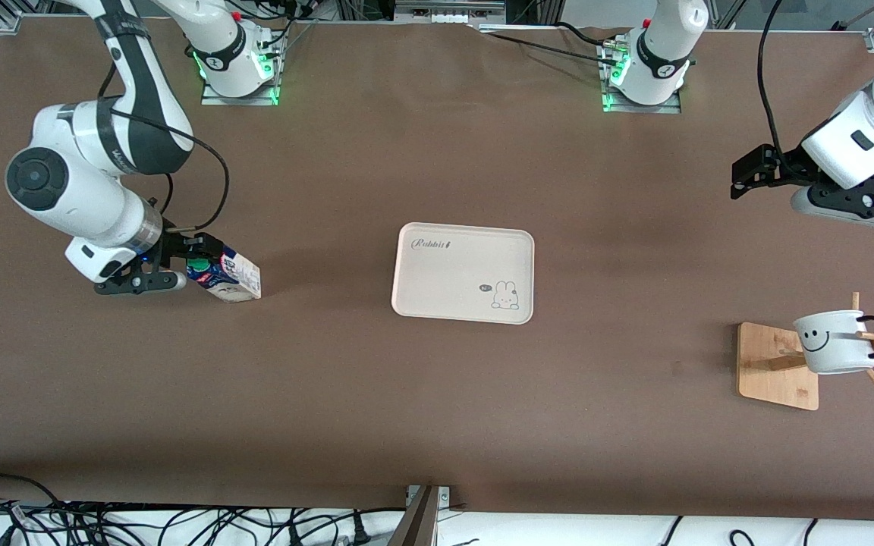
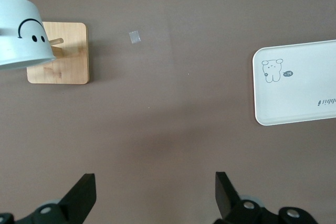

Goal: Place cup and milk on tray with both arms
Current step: 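Close the right gripper on the milk carton and lift it, then carry the milk carton with the right gripper over the white tray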

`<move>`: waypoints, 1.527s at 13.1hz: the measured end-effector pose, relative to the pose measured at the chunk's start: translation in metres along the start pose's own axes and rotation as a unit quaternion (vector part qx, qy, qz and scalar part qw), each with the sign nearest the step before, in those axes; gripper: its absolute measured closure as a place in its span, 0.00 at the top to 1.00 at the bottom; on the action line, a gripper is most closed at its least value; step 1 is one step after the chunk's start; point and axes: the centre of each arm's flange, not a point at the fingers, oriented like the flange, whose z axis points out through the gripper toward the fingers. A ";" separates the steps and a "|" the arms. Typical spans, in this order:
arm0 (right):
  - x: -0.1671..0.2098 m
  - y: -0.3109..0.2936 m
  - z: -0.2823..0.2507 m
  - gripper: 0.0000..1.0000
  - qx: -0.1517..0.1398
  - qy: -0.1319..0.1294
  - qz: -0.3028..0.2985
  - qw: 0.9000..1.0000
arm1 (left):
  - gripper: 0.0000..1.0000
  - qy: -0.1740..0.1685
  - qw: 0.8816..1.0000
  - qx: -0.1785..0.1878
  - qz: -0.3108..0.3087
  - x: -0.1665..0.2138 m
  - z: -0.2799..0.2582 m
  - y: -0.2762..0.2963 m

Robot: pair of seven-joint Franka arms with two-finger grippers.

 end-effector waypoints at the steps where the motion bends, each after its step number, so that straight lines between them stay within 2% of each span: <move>1: -0.002 0.000 0.005 1.00 0.000 -0.002 0.000 1.000 | 1.00 0.000 1.000 0.000 0.000 0.000 0.000 0.000; 4: -0.005 0.000 0.011 0.96 0.000 -0.006 0.001 1.000 | 1.00 0.000 1.000 0.000 0.000 0.000 0.000 0.000; 5: -0.005 0.000 0.011 0.86 0.000 -0.006 0.001 1.000 | 1.00 0.000 1.000 0.000 0.000 0.000 0.000 0.000; 7: -0.006 0.000 0.012 0.62 0.000 -0.007 0.001 1.000 | 1.00 0.000 1.000 0.000 0.000 0.000 0.000 0.000; 8: -0.006 0.000 0.012 0.57 0.000 -0.008 0.002 1.000 | 1.00 0.000 1.000 0.000 0.000 0.000 0.000 0.000; 12: -0.005 -0.002 0.009 0.50 0.004 -0.006 0.004 1.000 | 1.00 0.000 1.000 0.000 0.000 0.000 0.000 0.000; 15: 0.002 -0.028 -0.019 0.49 0.009 -0.007 -0.002 1.000 | 1.00 0.000 1.000 0.000 0.000 0.000 0.000 0.000; 17: 0.004 -0.068 -0.050 0.50 0.014 -0.004 0.000 1.000 | 1.00 0.000 1.000 0.000 0.001 0.000 0.000 0.000; 20: -0.008 -0.160 -0.079 0.51 0.025 0.013 0.006 1.000 | 1.00 0.000 1.000 0.000 0.001 0.000 0.000 0.001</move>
